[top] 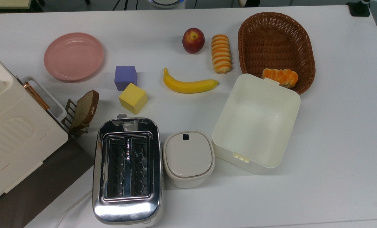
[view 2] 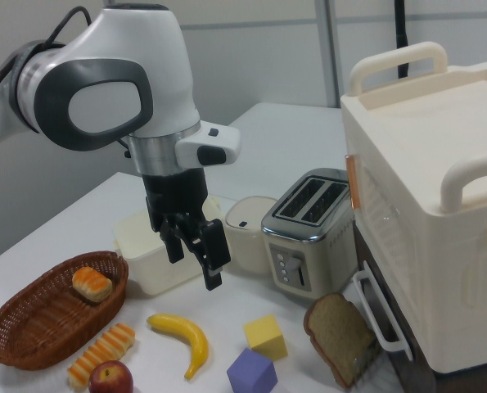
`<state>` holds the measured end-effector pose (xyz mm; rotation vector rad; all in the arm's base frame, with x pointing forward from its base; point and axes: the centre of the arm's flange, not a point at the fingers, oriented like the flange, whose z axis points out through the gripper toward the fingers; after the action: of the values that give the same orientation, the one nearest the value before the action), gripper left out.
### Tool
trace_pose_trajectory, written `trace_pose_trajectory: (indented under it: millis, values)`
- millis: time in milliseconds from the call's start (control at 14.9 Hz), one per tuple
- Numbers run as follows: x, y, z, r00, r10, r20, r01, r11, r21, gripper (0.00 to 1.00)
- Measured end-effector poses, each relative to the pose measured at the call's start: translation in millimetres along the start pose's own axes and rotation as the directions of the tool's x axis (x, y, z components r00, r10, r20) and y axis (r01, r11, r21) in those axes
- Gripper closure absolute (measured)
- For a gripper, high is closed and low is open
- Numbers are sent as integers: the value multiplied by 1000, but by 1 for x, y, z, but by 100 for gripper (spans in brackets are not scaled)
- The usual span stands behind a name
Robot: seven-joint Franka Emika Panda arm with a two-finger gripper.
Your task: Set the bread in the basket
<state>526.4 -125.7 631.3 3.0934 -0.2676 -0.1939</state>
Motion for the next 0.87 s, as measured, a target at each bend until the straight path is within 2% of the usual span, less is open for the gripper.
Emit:
trace_pose_trajectory:
  millis: [335, 671, 872]
  values:
    - [3, -26, 17, 998, -54, 38, 54, 999, -3, 0]
    - [8, -91, 69, 977, -170, 127, 173, 985, -12, 0]
    - [5, -145, 98, 954, -258, 151, 262, 965, -4, 0]
